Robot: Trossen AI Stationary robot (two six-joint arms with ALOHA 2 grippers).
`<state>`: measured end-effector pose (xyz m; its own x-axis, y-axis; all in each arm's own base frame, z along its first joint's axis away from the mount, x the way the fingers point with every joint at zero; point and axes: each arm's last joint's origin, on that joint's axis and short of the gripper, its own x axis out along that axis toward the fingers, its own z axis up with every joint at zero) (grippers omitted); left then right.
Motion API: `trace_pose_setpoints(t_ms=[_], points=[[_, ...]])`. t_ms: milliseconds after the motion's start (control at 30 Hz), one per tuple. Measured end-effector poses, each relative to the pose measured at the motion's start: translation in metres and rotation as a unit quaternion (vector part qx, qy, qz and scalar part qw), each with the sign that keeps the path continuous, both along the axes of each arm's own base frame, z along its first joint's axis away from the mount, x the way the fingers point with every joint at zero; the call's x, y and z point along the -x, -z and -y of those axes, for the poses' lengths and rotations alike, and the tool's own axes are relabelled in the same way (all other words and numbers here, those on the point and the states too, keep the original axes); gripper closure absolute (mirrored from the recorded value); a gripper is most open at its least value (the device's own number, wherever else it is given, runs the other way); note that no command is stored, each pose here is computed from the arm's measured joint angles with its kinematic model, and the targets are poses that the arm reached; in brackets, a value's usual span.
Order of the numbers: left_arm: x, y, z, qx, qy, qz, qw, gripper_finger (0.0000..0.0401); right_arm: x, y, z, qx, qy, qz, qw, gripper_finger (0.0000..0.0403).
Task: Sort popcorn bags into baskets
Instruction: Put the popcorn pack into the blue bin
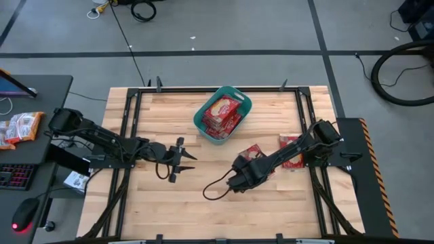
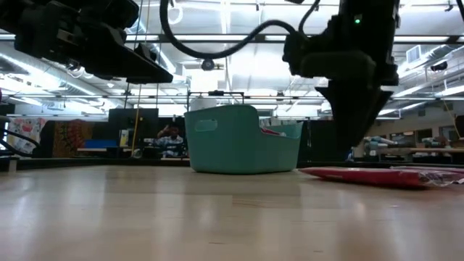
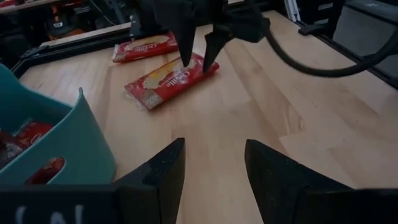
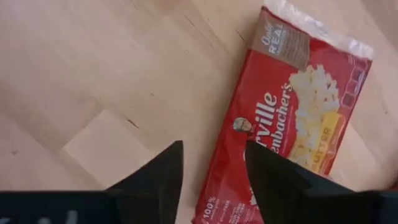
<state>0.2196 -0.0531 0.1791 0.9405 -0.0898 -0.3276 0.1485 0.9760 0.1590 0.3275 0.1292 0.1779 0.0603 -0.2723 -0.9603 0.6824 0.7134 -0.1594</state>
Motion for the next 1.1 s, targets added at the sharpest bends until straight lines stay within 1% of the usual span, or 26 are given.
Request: trace_pose_setpoints(t_ms=[67, 167, 267, 600, 767, 867, 933, 1100], points=[[0.0, 0.0, 0.0, 0.0, 0.0, 0.0, 1.0, 0.0229, 0.001, 0.003, 0.001, 0.001, 0.011, 0.003, 1.0, 0.0219], [0.0, -0.001, 0.0, 0.001, 0.0, 0.003, 1.0, 0.0229, 0.003, 0.006, 0.002, 0.009, 0.017, 0.002, 1.0, 0.0214], [0.0, -0.001, 0.0, 0.002, 0.0, 0.007, 1.0, 0.0229, 0.005, 0.01, 0.003, 0.011, 0.017, -0.002, 1.0, 0.0213], [0.0, -0.001, 0.0, 0.002, 0.0, 0.005, 1.0, 0.0229, 0.002, 0.043, 0.008, 0.046, 0.013, -0.056, 0.997, 0.0212], [0.0, -0.001, 0.0, 0.002, 0.0, 0.006, 1.0, 0.0229, 0.001, 0.05, 0.007, 0.051, 0.008, -0.069, 0.996, 0.0215], [0.0, -0.001, 0.0, 0.002, 0.0, 0.006, 1.0, 0.0229, 0.001, 0.052, 0.007, 0.049, 0.008, -0.074, 0.996, 0.0233], [0.0, -0.001, 0.0, 0.002, 0.0, 0.006, 1.0, 0.0229, 0.001, 0.052, 0.007, 0.047, 0.008, -0.072, 0.996, 0.0257], [0.0, -0.001, 0.0, 0.003, 0.0, 0.006, 1.0, 0.0229, 0.001, 0.053, 0.007, 0.035, -0.002, -0.083, 0.996, 0.0347]])
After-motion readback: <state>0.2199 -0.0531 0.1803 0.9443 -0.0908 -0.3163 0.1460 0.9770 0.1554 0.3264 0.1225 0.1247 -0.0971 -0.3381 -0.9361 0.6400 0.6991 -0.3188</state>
